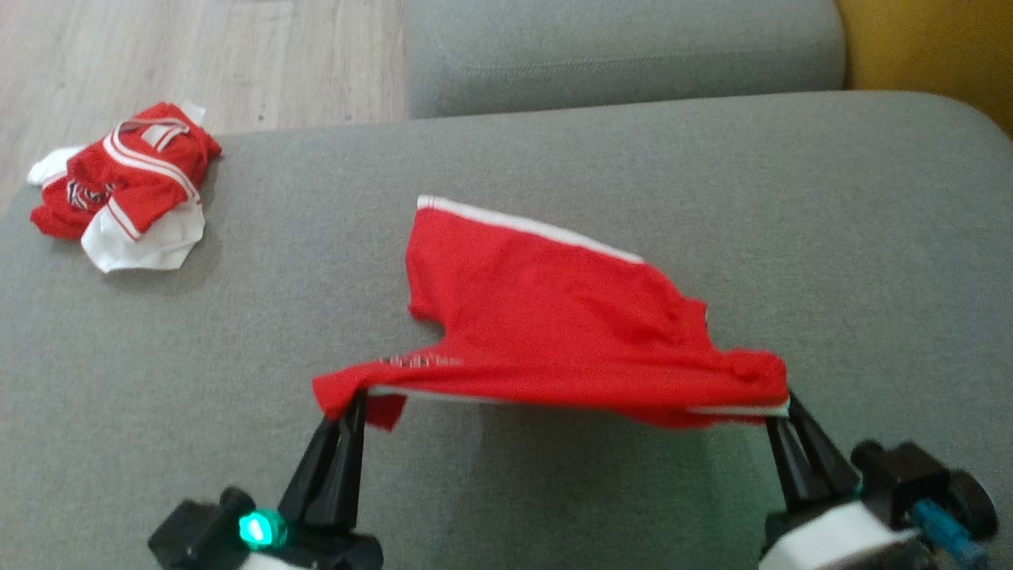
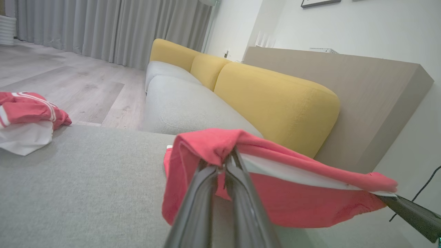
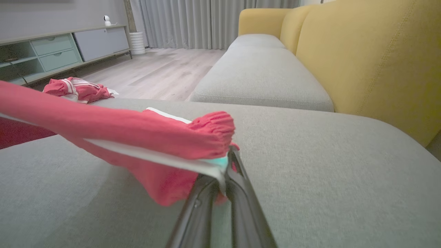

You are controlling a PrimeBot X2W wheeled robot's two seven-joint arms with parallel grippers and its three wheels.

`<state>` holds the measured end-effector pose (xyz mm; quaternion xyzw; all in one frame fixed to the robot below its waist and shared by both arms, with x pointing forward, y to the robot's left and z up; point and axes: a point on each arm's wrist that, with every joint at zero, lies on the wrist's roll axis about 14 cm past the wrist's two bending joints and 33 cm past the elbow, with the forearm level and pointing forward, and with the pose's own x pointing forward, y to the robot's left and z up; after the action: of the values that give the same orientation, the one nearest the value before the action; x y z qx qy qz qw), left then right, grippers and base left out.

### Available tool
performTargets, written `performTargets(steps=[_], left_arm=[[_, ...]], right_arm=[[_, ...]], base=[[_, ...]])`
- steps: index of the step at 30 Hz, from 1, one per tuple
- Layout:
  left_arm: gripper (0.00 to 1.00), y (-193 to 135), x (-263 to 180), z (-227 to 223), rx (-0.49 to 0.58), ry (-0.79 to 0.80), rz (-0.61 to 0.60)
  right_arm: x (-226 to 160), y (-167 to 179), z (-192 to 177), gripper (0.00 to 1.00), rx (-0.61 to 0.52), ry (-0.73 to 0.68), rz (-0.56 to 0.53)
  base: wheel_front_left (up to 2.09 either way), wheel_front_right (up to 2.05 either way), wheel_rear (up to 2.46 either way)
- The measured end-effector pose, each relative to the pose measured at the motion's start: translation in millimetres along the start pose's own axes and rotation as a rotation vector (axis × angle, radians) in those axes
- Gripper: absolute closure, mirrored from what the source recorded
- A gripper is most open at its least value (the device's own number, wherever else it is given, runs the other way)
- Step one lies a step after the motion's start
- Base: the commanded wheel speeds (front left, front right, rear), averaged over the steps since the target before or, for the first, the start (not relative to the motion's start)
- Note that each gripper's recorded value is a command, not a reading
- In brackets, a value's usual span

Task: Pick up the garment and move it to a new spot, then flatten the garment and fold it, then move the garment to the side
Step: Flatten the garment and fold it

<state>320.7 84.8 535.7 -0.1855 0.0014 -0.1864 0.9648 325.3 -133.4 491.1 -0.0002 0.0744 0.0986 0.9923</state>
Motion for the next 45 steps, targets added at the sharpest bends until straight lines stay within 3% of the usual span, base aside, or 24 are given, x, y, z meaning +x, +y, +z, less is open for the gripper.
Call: performTargets(steps=[10, 24, 38, 39, 40, 41, 42, 43, 44, 45], left_arm=[[1.0, 13, 6, -37, -0.035, 0.143, 0.001], [1.0, 56, 131, -66, 0.106, 0.381, -0.127], [1.0, 66, 187, -104, 0.119, 0.58, -0.165], [1.0, 67, 190, -106, 0.12, 0.59, -0.165], [1.0, 68, 192, -109, 0.117, 0.601, -0.163], [1.0, 69, 195, -110, 0.115, 0.608, -0.164], [0.88, 69, 196, -112, 0.112, 0.614, -0.162], [0.67, 70, 198, -112, 0.108, 0.617, -0.159], [0.15, 71, 199, -112, 0.106, 0.618, -0.156], [0.0, 72, 200, -111, 0.108, 0.62, -0.152]], right_arm=[[-6, -1, -43, 1.0, 0.045, 0.179, -0.008], [87, -9, -59, 1.0, 0.061, 0.252, 0.028], [122, -23, -78, 1.0, 0.068, 0.338, 0.026], [125, -24, -78, 0.92, 0.064, 0.342, 0.025], [127, -25, -78, 0.69, 0.062, 0.343, 0.025], [129, -26, -79, 0.55, 0.059, 0.346, 0.025], [131, -26, -79, 0.0, 0.059, 0.346, 0.027], [132, -26, -78, 0.0, 0.061, 0.341, 0.028], [133, -26, -77, 0.0, 0.062, 0.336, 0.029], [132, -26, -77, 0.0, 0.062, 0.334, 0.029]], base=[[0.0, 0.0, 0.0], [0.0, 0.0, 0.0], [0.0, 0.0, 0.0], [0.0, 0.0, 0.0], [0.0, 0.0, 0.0], [0.0, 0.0, 0.0], [0.0, 0.0, 0.0], [0.0, 0.0, 0.0], [0.0, 0.0, 0.0], [0.0, 0.0, 0.0]])
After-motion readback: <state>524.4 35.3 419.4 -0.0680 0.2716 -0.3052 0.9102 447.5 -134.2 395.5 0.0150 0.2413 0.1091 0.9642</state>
